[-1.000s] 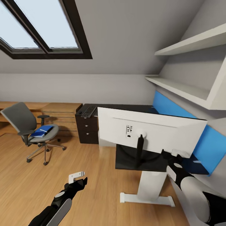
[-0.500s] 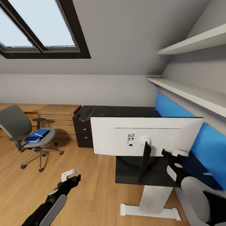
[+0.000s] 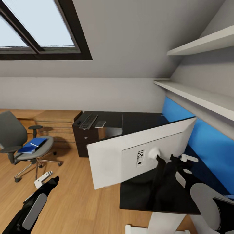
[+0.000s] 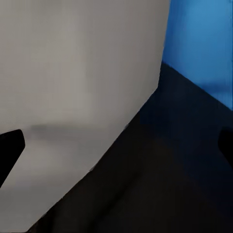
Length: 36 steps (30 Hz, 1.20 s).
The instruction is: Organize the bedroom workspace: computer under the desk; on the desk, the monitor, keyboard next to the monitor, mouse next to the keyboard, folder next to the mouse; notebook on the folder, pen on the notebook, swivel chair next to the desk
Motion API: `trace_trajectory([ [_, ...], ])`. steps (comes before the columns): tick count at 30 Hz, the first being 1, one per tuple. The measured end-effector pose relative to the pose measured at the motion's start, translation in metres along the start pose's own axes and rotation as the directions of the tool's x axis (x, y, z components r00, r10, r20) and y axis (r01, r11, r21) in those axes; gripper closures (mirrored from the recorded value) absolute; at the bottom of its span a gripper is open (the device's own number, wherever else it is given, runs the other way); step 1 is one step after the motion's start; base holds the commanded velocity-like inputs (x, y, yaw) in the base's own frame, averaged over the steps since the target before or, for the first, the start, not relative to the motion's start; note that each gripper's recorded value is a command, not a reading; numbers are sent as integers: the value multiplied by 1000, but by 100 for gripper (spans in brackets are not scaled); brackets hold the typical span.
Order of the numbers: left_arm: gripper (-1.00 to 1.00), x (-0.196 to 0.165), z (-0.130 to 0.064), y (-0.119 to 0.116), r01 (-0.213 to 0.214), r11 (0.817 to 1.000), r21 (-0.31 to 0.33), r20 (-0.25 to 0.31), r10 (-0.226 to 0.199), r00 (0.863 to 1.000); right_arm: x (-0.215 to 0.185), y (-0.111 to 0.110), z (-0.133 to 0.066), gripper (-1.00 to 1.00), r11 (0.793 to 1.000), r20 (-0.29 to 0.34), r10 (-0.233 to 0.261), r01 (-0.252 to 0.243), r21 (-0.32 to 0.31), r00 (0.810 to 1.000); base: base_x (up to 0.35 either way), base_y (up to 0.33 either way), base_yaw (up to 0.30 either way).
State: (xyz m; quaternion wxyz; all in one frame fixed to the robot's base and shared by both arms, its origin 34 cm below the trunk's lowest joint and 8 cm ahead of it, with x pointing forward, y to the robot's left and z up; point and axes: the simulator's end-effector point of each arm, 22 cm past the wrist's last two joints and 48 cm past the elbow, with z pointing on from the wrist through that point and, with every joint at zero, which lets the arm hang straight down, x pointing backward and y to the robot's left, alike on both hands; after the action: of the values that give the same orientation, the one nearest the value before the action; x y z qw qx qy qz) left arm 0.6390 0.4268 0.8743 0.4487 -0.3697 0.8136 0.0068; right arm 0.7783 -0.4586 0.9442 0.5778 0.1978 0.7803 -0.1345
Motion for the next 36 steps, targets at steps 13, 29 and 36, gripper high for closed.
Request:
trace_trajectory([
  [13,-100,2,0,0,1,1000,0,-3,-1,1000,-6,-10,4,-100,1000,13,-16,16,-12,1000,255,0,0],
  [29,-100,4,0,-4,-6,1000,6,-4,6,1000,-10,-9,4,-100,1000,32,-15,16,-15,999,105,0,0],
  [36,-100,7,0,-7,-17,1000,12,-8,17,1000,-10,-8,4,-100,1000,32,-17,18,-17,999,-228,0,0],
])
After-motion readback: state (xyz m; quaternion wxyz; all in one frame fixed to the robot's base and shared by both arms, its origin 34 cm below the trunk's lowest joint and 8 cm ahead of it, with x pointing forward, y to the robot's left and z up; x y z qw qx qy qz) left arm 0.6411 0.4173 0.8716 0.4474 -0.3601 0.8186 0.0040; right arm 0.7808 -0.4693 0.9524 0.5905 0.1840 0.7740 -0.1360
